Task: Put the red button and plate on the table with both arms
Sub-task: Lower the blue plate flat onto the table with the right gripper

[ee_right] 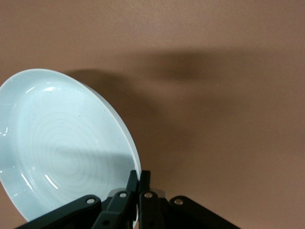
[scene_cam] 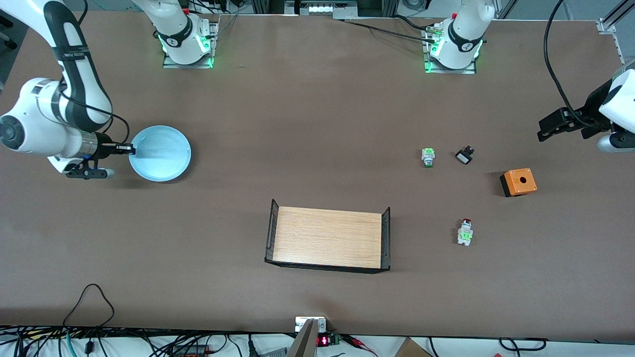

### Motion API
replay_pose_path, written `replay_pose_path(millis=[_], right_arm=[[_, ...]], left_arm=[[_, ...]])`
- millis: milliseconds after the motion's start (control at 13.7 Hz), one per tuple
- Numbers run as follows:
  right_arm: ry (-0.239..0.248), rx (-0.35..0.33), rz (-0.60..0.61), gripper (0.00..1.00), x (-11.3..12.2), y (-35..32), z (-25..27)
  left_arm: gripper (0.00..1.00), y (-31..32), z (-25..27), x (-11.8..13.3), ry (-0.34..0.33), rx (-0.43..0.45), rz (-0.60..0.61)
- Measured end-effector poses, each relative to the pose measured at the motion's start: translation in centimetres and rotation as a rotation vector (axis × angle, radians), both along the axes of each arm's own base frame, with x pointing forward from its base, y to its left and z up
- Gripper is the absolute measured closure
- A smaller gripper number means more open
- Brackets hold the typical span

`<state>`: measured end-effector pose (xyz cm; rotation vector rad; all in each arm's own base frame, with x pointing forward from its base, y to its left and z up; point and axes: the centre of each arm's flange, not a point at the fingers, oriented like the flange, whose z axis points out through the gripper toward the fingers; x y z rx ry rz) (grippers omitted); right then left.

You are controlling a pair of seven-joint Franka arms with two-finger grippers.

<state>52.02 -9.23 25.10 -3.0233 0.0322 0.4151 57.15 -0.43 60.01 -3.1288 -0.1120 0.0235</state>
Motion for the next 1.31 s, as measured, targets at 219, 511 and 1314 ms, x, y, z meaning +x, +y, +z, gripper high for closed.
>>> replay_pose_path(millis=[219,511,1314], right_arm=[[-0.003,0.007,0.015,0.97,-1.8,-1.6,-2.8],[0.012,0.013,0.015,0.95,-2.3,-2.1,-3.9],[0.023,-0.006,-0.033,0.00,5.2,4.0,10.2]], left_arm=[[0.00,0.0,0.0,0.0,0.000,0.000,0.000],[0.00,0.0,0.0,0.0,0.000,0.000,0.000],[0.00,0.0,0.0,0.0,0.000,0.000,0.001]])
